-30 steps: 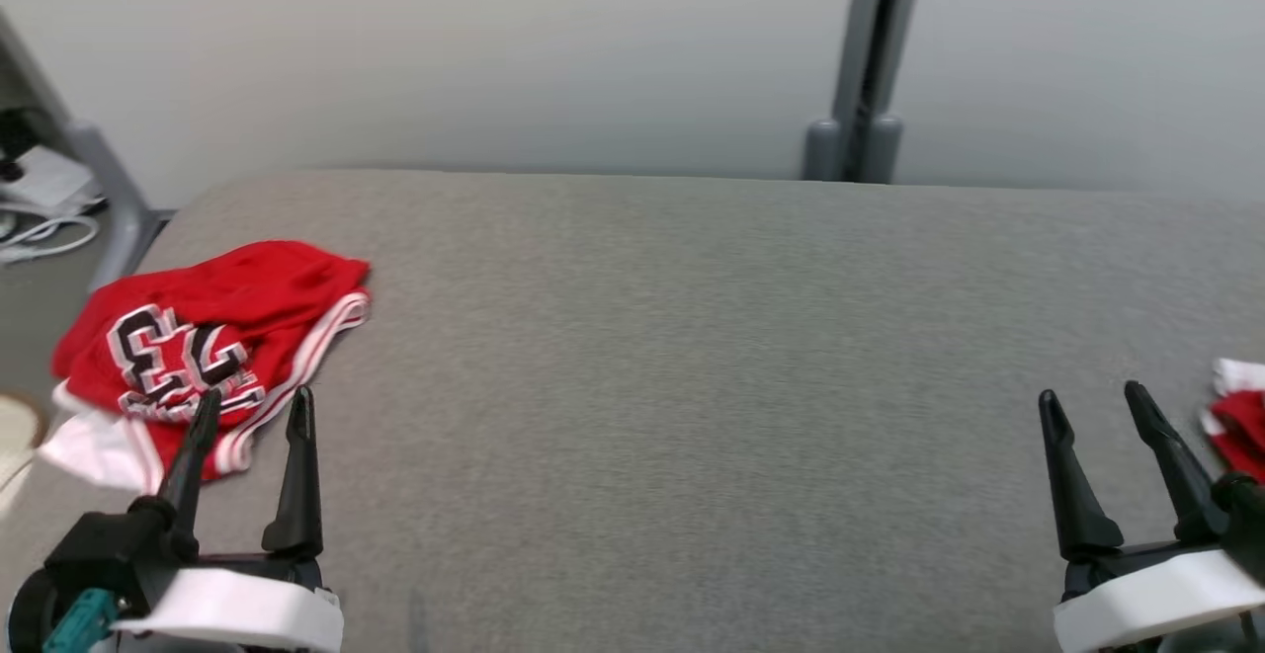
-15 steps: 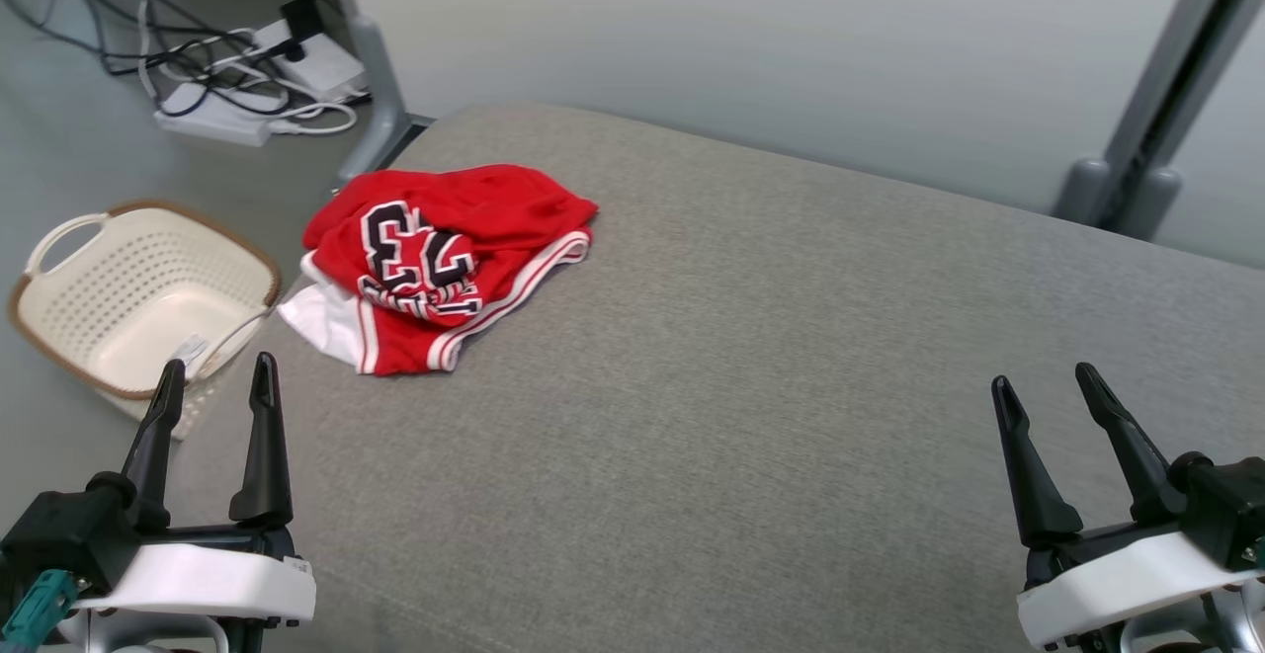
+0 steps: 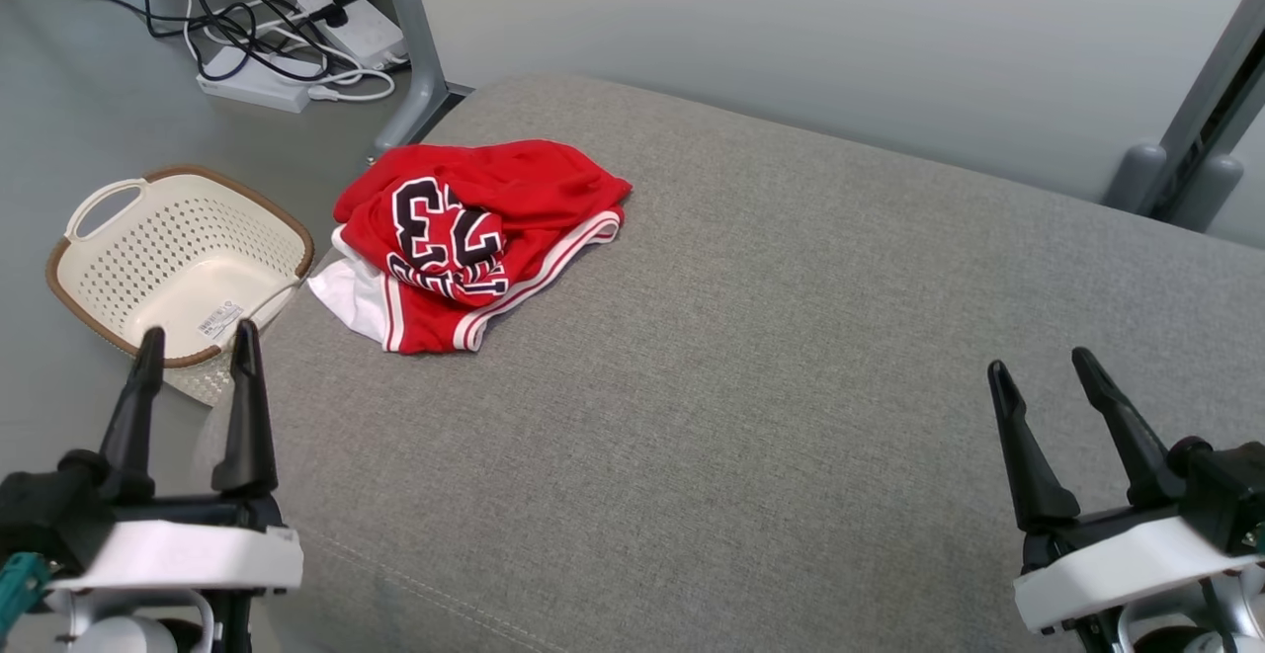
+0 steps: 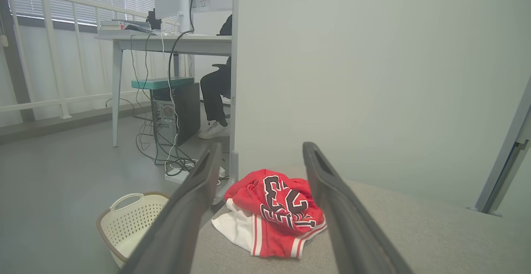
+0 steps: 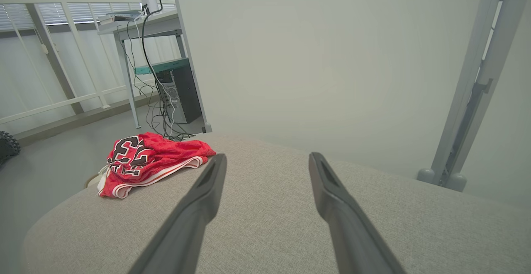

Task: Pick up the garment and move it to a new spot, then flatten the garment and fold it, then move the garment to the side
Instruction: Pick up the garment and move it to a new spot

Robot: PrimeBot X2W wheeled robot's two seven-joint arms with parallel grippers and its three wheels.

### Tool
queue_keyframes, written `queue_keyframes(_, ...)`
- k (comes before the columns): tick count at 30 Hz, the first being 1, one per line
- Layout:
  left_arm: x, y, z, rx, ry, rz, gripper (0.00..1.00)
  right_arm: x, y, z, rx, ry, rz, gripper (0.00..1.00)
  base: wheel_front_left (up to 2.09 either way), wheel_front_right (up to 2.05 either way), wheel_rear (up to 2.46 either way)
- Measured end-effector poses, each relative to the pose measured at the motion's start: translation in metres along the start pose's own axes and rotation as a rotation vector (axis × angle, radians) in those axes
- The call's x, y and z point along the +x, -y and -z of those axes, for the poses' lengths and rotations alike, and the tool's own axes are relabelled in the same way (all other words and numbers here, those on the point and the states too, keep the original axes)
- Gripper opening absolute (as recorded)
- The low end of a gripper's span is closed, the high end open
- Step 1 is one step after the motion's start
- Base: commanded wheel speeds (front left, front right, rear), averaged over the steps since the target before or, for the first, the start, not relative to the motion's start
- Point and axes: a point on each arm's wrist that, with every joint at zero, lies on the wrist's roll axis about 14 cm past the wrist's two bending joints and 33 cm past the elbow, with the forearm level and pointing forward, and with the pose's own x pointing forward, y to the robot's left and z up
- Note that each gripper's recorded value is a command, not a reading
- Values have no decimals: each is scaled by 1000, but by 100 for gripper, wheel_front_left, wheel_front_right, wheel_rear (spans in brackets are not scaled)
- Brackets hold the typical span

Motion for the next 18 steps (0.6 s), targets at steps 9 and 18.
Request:
queue_keyframes(9, 66, 29, -29, 0, 124, 66, 100, 9, 26, 3, 1, 1, 45, 100, 0, 0, 0)
queue_keyframes(18, 141, 55, 46, 19, -62, 135, 100, 13, 62, 20, 6, -29, 112, 100, 0, 0, 0)
